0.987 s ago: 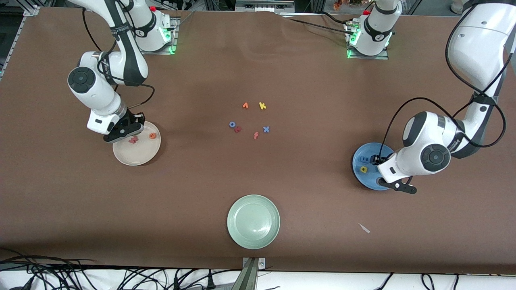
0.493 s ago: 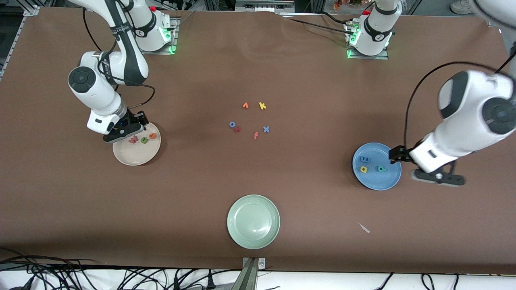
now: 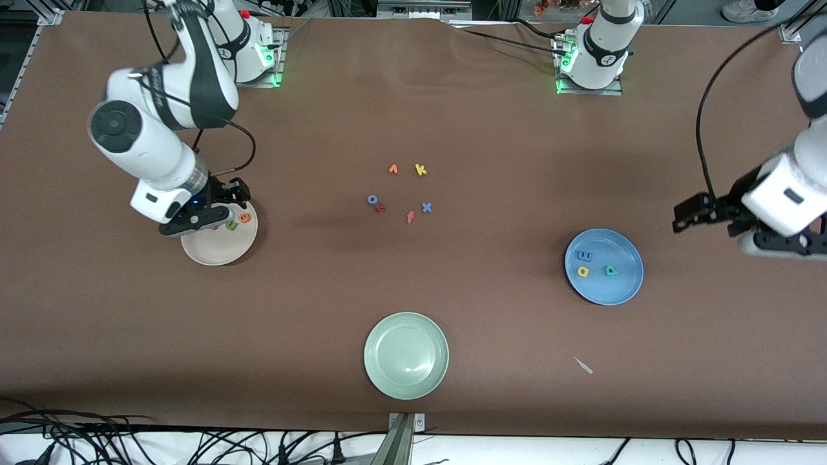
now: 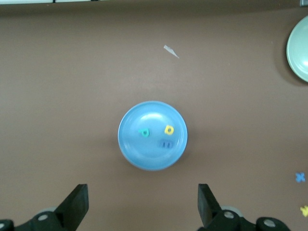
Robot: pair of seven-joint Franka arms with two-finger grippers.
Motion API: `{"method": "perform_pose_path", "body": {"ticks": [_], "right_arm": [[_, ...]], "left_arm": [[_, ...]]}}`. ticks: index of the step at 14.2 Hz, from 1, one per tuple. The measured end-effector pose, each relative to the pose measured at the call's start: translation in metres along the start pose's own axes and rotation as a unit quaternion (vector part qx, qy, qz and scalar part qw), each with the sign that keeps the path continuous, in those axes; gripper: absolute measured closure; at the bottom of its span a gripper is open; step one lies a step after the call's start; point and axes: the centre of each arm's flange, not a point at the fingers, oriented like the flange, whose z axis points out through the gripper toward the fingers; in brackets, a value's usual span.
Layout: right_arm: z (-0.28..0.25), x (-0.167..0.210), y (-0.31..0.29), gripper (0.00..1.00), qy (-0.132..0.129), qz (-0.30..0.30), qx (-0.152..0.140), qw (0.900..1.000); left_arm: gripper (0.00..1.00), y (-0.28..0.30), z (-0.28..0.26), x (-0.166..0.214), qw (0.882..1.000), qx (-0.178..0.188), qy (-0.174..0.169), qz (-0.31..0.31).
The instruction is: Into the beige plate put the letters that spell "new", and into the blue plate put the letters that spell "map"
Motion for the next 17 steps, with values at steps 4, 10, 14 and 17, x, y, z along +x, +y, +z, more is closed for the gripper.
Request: {"method": "perform_pose_path", "body": {"ticks": [4, 10, 14, 17], "right_arm": [[-0.067, 0.010, -0.012, 0.13, 0.006, -0.001, 0.003, 1.000], [-0.104, 0.011, -0.021, 0.00, 0.011, 0.004, -0.001, 1.000], [-0.132, 0.000, -0.019, 0.01, 0.025, -0.003, -0.003, 1.000], [-0.163, -0.024, -0.005, 0.01, 0.027, 0.007, 0.004, 1.000]], "left_arm": [[0.00, 0.001, -0.008, -0.034, 0.999, -0.028, -0.006, -0.021], [0.00, 0.002, 0.001, -0.065, 1.000, -0.012, 0.005, -0.015], [0.00, 0.003, 0.003, -0.074, 1.000, -0.011, -0.009, -0.014], [0.00, 0.004, 0.001, -0.073, 1.000, -0.009, -0.007, -0.012]]}}
